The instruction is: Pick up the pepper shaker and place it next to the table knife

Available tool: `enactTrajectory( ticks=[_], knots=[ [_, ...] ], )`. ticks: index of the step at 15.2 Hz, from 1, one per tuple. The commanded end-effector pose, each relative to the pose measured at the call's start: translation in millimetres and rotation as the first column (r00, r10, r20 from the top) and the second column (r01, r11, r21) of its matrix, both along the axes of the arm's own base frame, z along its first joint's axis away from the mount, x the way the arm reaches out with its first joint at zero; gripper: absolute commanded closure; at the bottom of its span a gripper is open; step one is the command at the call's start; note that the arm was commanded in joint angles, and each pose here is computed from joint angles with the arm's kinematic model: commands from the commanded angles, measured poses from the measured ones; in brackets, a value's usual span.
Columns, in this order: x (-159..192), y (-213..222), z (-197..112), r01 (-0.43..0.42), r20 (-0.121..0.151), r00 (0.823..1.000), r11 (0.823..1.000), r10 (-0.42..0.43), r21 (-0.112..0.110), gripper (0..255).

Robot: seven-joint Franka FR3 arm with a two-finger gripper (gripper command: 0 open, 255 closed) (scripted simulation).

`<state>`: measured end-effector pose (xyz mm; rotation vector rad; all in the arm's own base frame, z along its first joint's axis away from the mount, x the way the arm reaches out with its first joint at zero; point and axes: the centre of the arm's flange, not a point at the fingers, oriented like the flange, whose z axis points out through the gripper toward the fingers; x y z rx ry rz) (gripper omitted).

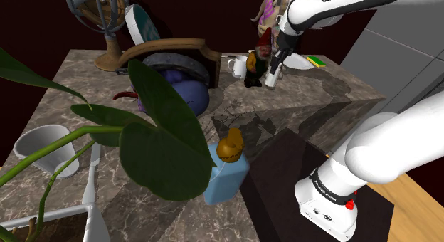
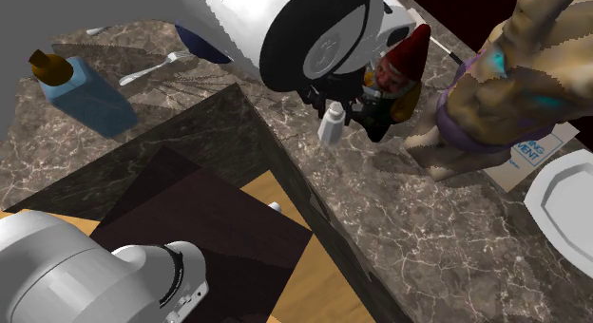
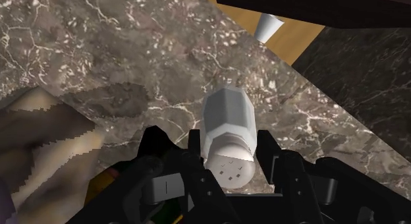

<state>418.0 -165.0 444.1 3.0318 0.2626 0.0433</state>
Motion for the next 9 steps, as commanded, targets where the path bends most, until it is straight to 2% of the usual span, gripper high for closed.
enactTrajectory(
  ticks=[1,9],
  knots=[
    [-1,0,10,0.000,0.000,1.000,1.000,0.000,0.000,255],
    [-1,0,53,0.000,0.000,1.000,1.000,0.000,0.000,255]
  ],
)
